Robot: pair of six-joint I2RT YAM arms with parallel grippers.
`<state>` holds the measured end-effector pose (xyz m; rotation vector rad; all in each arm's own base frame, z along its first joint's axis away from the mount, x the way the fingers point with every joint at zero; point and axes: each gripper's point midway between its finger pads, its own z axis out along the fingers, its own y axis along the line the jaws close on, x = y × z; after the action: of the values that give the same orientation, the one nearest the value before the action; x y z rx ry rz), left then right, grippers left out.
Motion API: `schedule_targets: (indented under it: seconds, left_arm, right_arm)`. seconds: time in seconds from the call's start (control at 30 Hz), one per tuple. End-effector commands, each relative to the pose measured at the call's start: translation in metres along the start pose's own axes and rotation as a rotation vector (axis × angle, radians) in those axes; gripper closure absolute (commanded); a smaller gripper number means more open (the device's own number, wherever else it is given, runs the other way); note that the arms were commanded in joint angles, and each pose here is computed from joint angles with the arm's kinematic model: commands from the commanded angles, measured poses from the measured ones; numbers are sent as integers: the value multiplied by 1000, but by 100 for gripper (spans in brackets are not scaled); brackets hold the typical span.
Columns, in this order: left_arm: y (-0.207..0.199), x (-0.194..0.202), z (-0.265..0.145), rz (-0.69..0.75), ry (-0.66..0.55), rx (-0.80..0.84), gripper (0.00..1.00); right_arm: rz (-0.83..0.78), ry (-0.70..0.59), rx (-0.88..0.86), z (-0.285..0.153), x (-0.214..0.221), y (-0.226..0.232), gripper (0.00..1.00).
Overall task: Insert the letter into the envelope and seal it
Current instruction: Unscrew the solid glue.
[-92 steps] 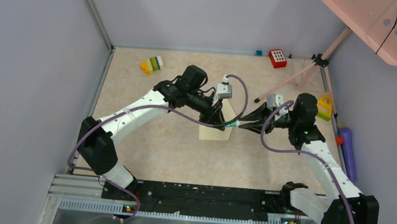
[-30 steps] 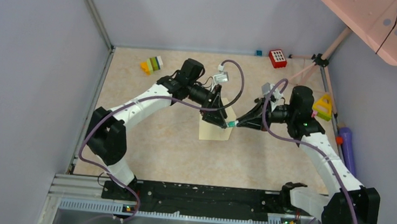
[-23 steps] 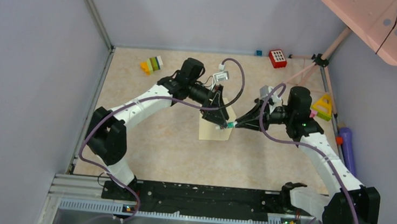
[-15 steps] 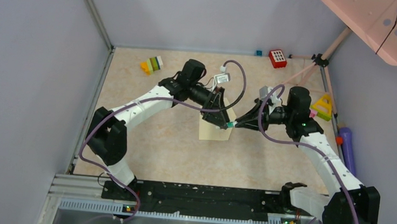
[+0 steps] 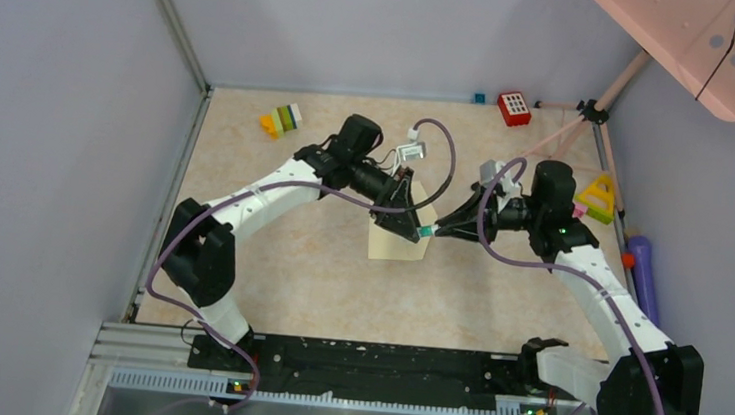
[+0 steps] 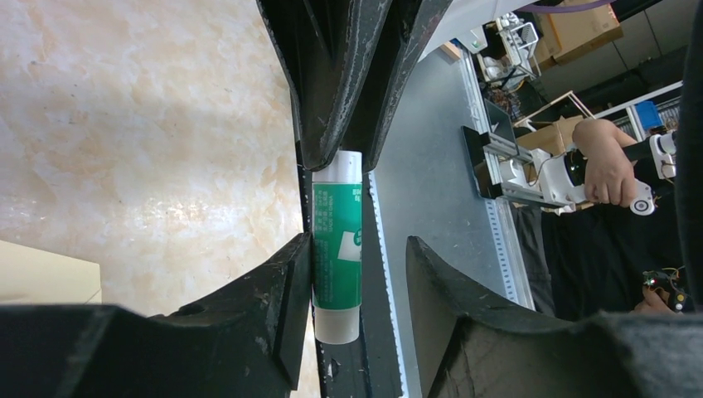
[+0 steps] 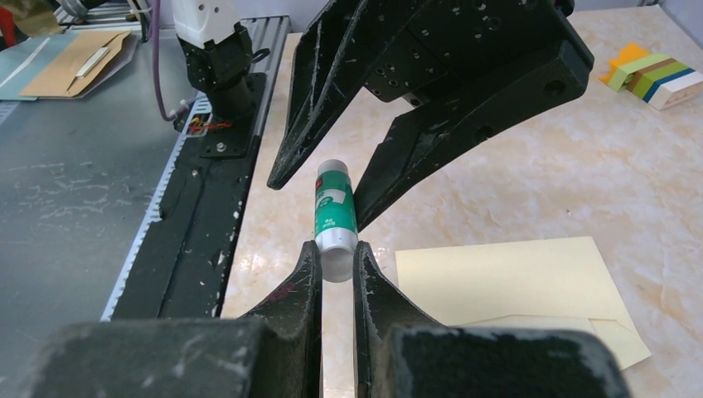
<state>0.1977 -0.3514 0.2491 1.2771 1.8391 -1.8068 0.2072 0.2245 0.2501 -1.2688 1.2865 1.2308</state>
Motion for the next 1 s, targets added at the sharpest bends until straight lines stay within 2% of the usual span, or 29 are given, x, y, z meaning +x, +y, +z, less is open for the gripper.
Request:
schedule_targets:
  seconds: [0.0, 0.07, 0.27, 0.43, 0.6, 0.73, 0.8, 0.87, 0.97]
  left_arm:
    - [-7, 0, 4, 39, 17, 19, 51]
    - [-7, 0, 5, 38, 22, 15, 55]
    - [-4, -2, 5, 66, 19, -10, 83]
    - [13, -14, -3, 149, 11, -177, 99]
    - [42, -24, -21, 235, 1, -432, 100]
    - [56, -26, -32, 294, 2, -565, 100]
    - [60, -25, -34, 333, 16, -620, 100]
    - [63, -22, -33, 367, 35, -660, 100]
    - [61, -21, -28, 370, 46, -646, 100]
  right_arm:
    - [-75, -10, -7, 3, -11, -2, 100]
    - [-75, -10, -10, 3, -11, -2, 100]
    - [-62, -9, -9, 3, -10, -2, 100]
    - [75, -7, 53, 4, -13, -18, 100]
    - [379, 15, 144, 7, -10, -47, 100]
    - [616, 16, 179, 7, -8, -68, 99]
    - [729, 12, 201, 9, -3, -77, 89]
    - [788, 4, 188, 10, -2, -78, 70]
    - [733, -12, 146, 9, -11, -72, 55]
